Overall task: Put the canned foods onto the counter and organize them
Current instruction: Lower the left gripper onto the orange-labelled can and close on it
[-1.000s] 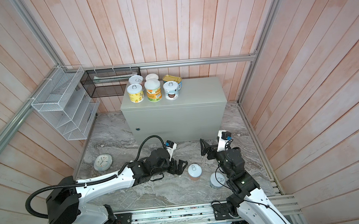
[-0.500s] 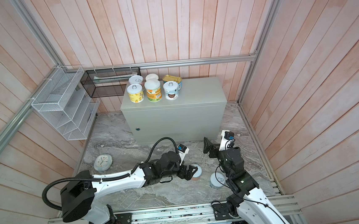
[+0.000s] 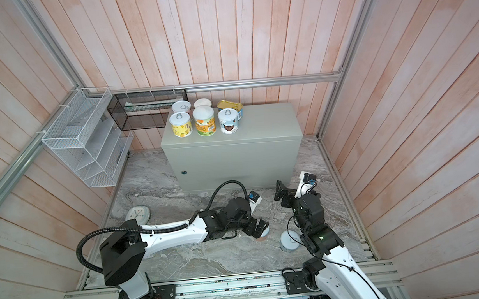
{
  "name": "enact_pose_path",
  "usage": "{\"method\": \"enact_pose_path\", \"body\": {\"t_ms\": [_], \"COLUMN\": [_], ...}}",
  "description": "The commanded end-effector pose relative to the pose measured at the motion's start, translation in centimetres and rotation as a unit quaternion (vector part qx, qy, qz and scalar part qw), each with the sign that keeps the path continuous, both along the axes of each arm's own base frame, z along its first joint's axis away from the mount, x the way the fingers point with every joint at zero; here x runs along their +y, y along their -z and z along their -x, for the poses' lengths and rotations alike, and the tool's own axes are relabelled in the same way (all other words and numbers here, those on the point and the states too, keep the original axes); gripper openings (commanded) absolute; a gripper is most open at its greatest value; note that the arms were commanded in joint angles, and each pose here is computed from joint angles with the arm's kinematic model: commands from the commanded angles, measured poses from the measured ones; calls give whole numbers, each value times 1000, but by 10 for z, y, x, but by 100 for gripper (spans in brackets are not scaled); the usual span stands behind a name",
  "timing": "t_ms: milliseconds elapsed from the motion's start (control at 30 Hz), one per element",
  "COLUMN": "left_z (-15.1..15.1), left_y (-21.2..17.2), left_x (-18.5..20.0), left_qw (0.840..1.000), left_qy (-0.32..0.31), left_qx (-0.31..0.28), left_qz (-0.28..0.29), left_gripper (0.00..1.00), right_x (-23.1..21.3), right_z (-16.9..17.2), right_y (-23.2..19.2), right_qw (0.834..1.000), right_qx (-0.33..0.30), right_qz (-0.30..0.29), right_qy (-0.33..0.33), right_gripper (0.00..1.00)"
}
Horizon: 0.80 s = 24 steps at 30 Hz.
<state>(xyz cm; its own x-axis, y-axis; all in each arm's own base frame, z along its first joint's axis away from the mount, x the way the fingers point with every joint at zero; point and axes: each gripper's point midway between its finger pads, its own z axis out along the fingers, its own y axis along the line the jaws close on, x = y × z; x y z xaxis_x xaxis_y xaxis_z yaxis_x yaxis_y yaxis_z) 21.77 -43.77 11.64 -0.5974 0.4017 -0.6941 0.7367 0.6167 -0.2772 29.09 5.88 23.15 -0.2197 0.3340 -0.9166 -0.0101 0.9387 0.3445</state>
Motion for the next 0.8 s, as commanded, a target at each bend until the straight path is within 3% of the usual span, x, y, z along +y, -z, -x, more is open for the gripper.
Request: {"method": "enact_pose_path", "body": {"t_ms": [0,233,400,767], "left_z": [3,3,14,2], "left_y": [9,23,30,48], "left_x": [-2,-4,-16,-10], "left_qw": [1000,999,997,996], "left_qy": [15,24,64,44], "left_qx": [3,10,25,14], "left_qz": [-19,-42,-28,-74], "left_gripper": [100,100,100,100], "right_x": [-1,1,4,2], "right_z": [-5,-11,-13,-13], "right_y": [-20,-17,-8,-5], "right_qw": [1000,1000,999,1000], "right_qx": [-22,-18,-9,-3], "right_qz": [-9,-17,-30,-30], "right_qy": [4,-1,-4,0], "right_gripper": [98,97,97,97]}}
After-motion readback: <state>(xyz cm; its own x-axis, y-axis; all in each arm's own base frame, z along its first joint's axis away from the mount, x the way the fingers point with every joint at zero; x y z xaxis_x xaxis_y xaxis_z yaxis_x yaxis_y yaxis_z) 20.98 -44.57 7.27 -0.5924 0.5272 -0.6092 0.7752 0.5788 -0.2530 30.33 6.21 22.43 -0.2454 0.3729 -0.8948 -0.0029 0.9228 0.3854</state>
